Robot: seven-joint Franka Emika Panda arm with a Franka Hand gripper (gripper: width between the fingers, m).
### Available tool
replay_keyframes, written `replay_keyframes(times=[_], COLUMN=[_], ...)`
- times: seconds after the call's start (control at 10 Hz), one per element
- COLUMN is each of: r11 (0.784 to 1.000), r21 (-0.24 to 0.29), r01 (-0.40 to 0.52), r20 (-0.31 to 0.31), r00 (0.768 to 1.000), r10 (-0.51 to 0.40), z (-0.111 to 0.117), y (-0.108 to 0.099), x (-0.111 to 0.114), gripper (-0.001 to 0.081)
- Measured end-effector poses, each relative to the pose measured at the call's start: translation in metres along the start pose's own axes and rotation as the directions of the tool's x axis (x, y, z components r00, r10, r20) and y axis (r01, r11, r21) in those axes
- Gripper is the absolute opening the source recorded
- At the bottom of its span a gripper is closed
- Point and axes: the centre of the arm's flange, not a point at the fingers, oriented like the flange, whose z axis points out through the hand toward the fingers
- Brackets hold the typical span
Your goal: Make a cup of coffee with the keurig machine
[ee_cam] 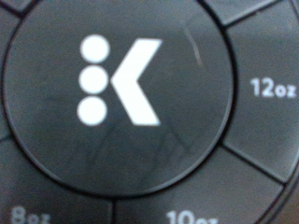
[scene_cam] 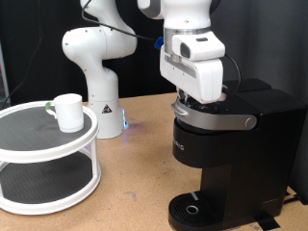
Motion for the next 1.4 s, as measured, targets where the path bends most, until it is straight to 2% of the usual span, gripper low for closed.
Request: replay_keyframes(times=[0.1, 0.3, 0.4, 0.8, 0.9, 1.2, 1.4], r11=[1.000, 0.996, 0.994, 0.990, 0.987, 0.976, 0.975], r21=[-0.022, -0.091, -0.108, -0.139, -0.153, -0.216, -0.221], r01=[-0.002, -0.015, -0.015, -0.033, -0.044, -0.040, -0.027], r20=[-0.027, -0.150, -0.200, -0.263, -0.293, -0.419, -0.436], r00=[1.000, 0.989, 0.980, 0.965, 0.956, 0.907, 0.897], r10=[0.001, 0.001, -0.007, -0.005, -0.003, -0.055, -0.074], z=[0.000, 0.000, 0.000, 0.001, 0.002, 0.006, 0.007], y=[0.001, 0.000, -0.002, -0.007, -0.008, -0.014, -0.021], x=[0.001, -0.002, -0.006, -0.016, -0.018, -0.026, -0.033], gripper=[0.0004, 0.0004, 0.0004, 0.0004, 0.0004, 0.0004, 0.0004])
